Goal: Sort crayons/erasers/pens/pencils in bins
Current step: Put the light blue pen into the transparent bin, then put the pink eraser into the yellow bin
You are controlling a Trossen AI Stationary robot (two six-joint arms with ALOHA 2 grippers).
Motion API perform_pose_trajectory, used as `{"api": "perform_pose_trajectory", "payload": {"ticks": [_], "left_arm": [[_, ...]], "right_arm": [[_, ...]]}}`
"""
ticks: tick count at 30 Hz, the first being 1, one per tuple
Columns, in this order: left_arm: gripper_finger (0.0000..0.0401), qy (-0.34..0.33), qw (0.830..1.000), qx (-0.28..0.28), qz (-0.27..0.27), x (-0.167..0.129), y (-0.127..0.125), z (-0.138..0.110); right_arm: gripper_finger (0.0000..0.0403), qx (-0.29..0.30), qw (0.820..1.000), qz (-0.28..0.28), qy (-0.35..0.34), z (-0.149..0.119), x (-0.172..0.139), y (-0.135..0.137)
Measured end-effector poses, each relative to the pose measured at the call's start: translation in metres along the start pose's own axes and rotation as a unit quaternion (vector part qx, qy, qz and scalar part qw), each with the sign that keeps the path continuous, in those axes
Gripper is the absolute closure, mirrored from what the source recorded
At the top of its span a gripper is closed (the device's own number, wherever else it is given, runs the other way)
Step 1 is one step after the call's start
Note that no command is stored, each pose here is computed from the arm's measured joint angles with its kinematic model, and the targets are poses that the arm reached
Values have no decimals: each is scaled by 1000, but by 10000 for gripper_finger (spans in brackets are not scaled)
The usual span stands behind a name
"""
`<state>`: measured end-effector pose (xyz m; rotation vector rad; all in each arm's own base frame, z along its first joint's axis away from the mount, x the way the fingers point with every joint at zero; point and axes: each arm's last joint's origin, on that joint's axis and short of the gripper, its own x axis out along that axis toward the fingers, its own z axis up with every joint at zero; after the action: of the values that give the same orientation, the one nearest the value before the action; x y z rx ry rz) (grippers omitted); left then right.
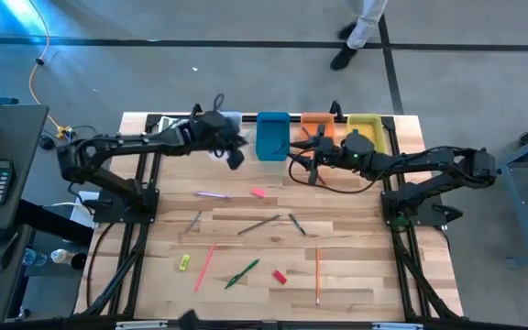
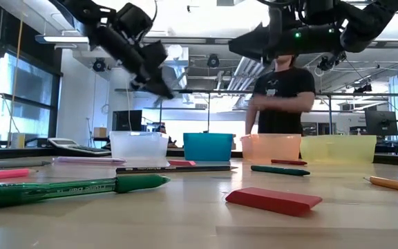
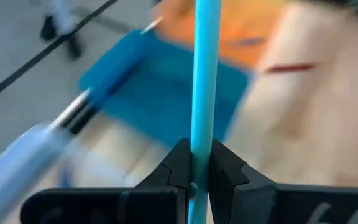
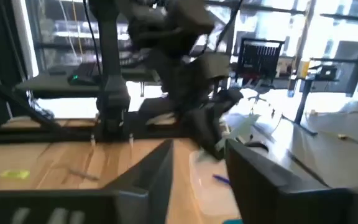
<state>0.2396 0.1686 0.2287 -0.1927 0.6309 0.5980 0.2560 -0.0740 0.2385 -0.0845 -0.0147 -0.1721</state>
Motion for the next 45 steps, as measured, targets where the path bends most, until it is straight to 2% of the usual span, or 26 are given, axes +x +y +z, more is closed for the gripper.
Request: {"api": "perform_pose_trajectory", "payload": {"ticks": [5, 7, 11, 16, 21, 28, 38, 45], "left_arm": [[391, 70, 995, -42, 64, -1, 40, -4], [391, 93, 991, -59, 80, 3, 55, -5], [391, 140, 983, -87, 75, 15, 80, -8], [391, 196, 973, -101, 63, 39, 95, -21], [391, 231, 965, -115, 45, 56, 100, -34], [387, 256, 958, -120, 43, 66, 102, -40], [339, 259, 957, -123, 49, 67, 102, -41], [306, 252, 961, -101, 47, 63, 102, -37]], "right_arm": [[376, -6, 1000, 2, 14, -3, 0, 0], [395, -5, 1000, 2, 17, -3, 0, 0], [384, -1, 1000, 2, 19, -4, 0, 0], [394, -1, 1000, 7, 24, -4, 0, 5], [399, -4, 999, 12, 30, -5, 1, 8], [402, -3, 999, 9, 41, -7, 0, 8], [402, -1, 998, 9, 58, -11, 0, 8], [402, 4, 996, -31, 82, -15, -1, 6]]}}
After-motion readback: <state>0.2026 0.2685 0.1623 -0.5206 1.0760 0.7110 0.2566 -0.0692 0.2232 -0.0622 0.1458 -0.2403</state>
